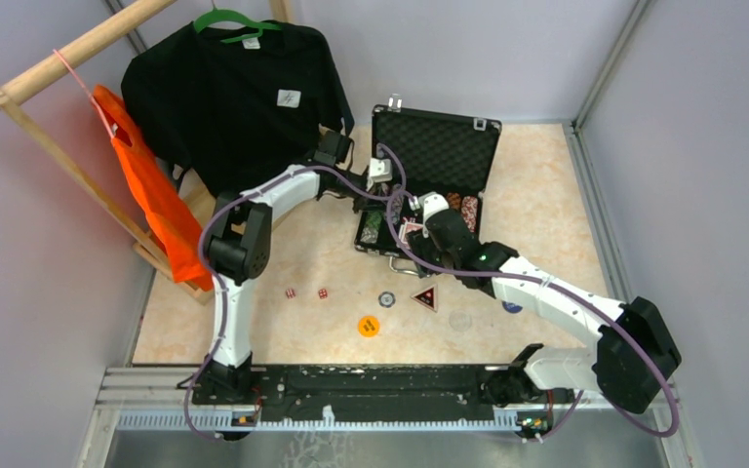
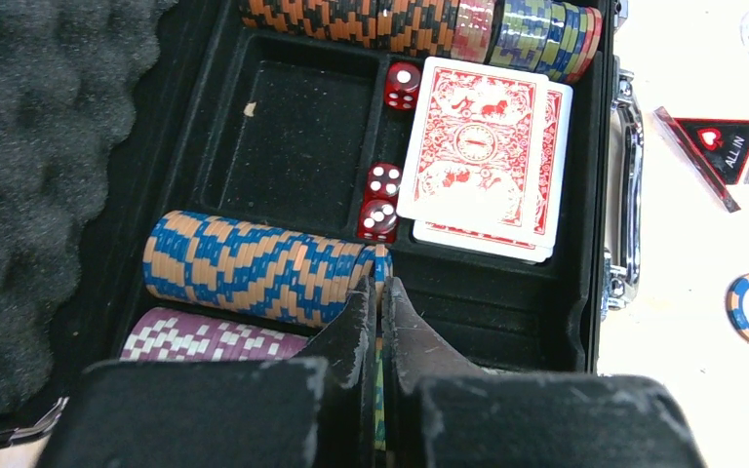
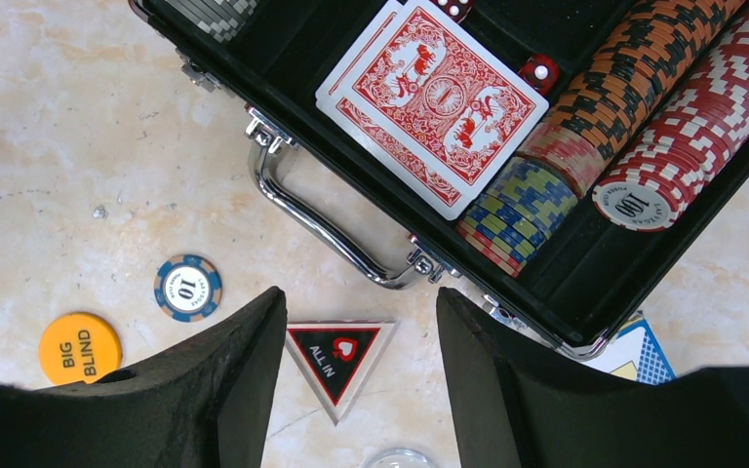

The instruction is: Pack up texas hold em set

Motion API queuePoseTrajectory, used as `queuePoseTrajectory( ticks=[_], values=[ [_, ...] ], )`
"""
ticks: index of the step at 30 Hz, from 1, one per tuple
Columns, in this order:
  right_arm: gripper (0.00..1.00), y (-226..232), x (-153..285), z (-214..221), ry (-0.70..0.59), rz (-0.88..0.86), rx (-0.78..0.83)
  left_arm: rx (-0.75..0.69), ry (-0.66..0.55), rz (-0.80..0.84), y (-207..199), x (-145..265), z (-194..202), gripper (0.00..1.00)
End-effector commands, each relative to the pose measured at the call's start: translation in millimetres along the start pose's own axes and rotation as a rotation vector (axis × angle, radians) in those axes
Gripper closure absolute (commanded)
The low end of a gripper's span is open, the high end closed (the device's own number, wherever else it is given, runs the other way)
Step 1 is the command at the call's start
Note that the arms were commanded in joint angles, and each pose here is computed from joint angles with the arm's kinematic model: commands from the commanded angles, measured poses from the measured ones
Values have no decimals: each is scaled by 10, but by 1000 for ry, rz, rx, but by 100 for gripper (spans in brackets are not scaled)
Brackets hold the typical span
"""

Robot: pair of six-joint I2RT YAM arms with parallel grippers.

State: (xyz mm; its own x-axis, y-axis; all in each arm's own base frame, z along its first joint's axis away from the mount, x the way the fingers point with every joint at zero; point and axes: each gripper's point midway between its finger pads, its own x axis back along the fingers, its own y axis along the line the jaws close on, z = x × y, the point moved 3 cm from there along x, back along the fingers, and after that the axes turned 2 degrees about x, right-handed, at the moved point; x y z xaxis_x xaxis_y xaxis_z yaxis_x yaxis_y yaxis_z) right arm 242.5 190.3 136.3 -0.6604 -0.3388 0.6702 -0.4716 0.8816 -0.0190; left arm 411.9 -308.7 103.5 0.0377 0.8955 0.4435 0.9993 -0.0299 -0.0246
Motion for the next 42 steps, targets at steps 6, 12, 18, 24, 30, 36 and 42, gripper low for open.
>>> queuePoseTrajectory(
  ticks=[6,12,18,24,30,36,42],
  values=[
    [41,2,3,-132,-53,-9,-9,25,43,64,-142,-176,184,100],
    [41,16,-5,-115,-48,-16,-9,39,58,71,-167,-204,254,100],
    [41,8,-6,-107,-47,-14,-10,41,71,44,-106,-221,283,98],
    [41,14,-19,-91,-44,-15,-8,59,71,23,-40,-244,292,79],
    [41,16,-37,-79,-40,-15,-6,51,79,-27,42,-218,252,75],
    [41,21,-51,-73,-37,-18,-7,21,54,-92,115,-139,78,67],
    [41,20,-68,-54,-34,-17,-6,4,47,-148,189,-74,-46,57]
  ],
)
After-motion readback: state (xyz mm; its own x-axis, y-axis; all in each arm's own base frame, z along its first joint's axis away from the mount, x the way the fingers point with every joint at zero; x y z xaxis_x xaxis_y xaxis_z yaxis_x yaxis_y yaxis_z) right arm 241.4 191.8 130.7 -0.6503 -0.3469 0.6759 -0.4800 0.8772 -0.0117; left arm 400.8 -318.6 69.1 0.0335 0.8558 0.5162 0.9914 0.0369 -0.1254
